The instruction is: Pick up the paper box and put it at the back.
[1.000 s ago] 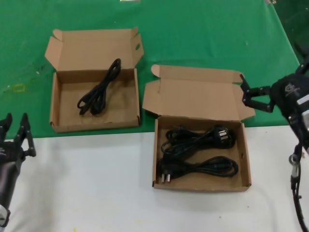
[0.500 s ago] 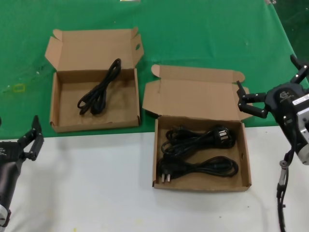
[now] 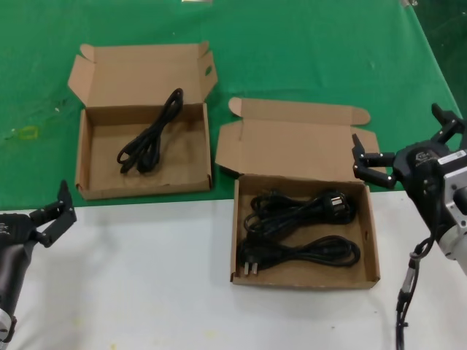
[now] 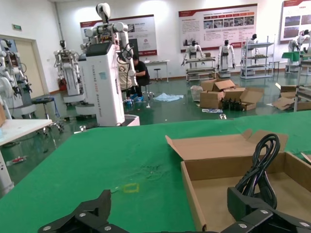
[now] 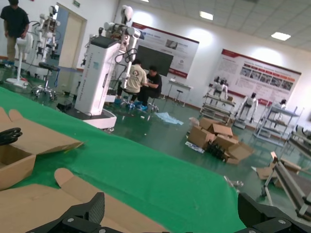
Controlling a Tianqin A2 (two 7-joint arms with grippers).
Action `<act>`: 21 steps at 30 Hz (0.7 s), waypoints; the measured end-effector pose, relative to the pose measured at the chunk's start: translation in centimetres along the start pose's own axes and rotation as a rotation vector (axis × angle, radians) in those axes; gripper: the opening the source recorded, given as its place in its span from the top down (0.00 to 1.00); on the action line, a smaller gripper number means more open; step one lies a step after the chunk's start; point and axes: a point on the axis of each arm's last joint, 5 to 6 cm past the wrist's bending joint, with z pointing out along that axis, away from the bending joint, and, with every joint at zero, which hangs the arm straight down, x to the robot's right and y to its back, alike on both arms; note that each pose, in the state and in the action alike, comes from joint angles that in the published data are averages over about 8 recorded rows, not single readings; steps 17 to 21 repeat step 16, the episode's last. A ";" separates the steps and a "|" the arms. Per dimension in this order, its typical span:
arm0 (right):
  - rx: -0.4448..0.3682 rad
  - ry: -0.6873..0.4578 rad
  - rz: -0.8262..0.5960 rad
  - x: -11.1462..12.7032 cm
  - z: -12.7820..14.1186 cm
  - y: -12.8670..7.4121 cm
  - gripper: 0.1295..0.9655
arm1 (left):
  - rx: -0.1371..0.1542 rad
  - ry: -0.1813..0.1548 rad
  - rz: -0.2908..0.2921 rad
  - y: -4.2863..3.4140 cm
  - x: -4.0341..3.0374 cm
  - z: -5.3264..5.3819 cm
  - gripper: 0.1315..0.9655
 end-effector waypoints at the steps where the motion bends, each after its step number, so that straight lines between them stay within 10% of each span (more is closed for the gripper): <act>1: -0.004 0.000 0.008 -0.1 0.0 0.1 0.00 | 0.000 0.000 0.000 0.00 0.00 0.0 0.27; 21: -0.051 0.005 0.122 -1.3 -0.4 1.2 0.00 | 0.000 0.000 0.000 0.00 0.00 0.0 0.04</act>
